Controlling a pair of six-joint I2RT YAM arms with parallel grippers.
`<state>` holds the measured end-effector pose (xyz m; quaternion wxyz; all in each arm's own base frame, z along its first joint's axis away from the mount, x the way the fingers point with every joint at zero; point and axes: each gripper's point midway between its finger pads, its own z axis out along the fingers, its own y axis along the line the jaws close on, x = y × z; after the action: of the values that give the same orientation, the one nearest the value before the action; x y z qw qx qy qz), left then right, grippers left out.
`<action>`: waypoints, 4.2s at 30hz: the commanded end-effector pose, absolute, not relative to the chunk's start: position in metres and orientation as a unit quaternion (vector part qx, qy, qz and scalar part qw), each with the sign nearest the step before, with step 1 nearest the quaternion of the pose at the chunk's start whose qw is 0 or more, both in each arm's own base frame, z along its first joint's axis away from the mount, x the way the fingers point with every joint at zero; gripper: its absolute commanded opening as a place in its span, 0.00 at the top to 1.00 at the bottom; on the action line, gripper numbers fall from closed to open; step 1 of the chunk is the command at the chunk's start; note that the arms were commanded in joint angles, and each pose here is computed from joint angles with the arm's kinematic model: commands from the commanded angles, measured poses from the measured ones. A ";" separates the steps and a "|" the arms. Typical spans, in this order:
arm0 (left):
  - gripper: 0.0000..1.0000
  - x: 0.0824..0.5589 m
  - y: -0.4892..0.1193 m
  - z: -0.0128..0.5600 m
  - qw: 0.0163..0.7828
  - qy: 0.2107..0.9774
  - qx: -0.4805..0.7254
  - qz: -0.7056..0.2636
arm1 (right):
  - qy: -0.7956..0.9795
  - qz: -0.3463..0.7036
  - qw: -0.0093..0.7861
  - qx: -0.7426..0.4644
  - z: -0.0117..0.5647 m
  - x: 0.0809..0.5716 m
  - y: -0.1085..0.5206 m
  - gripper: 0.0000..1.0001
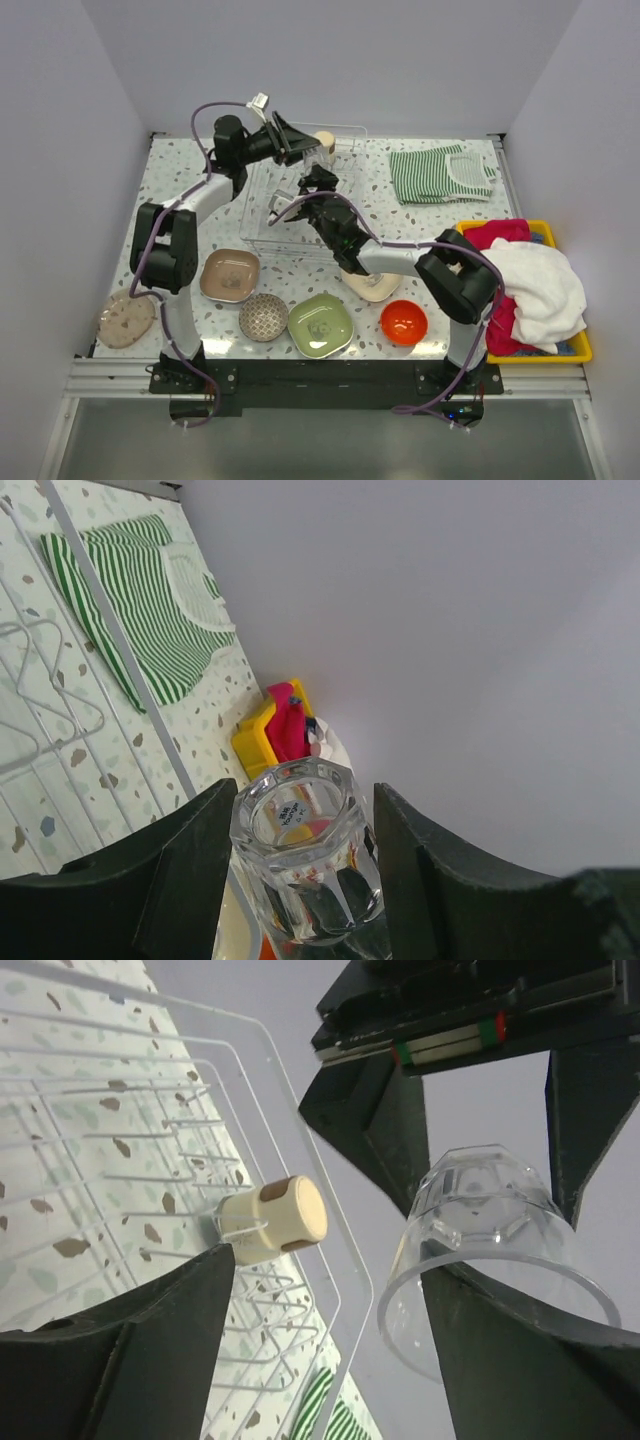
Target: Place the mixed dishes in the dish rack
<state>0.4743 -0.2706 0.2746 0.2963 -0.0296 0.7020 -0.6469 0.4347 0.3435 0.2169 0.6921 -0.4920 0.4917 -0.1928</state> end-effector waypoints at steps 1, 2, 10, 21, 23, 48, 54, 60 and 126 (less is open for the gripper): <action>1.00 0.501 -0.265 0.313 0.390 0.666 0.045 -0.634 | 0.527 -0.231 0.658 -0.486 0.219 0.434 0.306 0.18; 1.00 0.508 -0.262 0.313 0.407 0.666 0.059 -0.623 | 0.533 -0.232 0.651 -0.489 0.218 0.431 0.299 0.17; 1.00 0.574 -0.239 0.309 0.523 0.684 0.138 -0.489 | 0.623 -0.163 0.535 -0.547 0.176 0.391 0.258 0.04; 1.00 0.597 -0.210 0.308 0.710 0.618 0.266 -0.210 | 0.812 -0.123 0.450 -0.349 0.186 0.416 0.186 0.01; 1.00 0.599 -0.204 0.300 0.734 0.604 0.259 -0.170 | 0.816 -0.127 0.450 -0.340 0.192 0.418 0.179 0.01; 1.00 0.665 -0.222 0.229 0.762 0.611 0.194 -0.094 | 0.841 -0.179 0.393 -0.327 0.173 0.411 0.132 0.01; 1.00 0.670 -0.226 0.206 0.755 0.623 0.187 -0.089 | 0.846 -0.181 0.383 -0.326 0.167 0.407 0.127 0.01; 0.99 0.670 -0.222 0.186 0.743 0.645 0.159 -0.081 | 0.848 -0.184 0.375 -0.328 0.162 0.402 0.123 0.01; 0.18 0.333 -0.014 0.214 0.382 0.906 0.183 -0.004 | 0.643 0.138 0.301 -0.690 0.203 0.190 0.246 0.14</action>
<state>0.3401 -0.0072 0.2123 0.3692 0.2249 0.9010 0.0348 0.2116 0.2351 0.2285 0.3526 -0.6228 0.6823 0.1492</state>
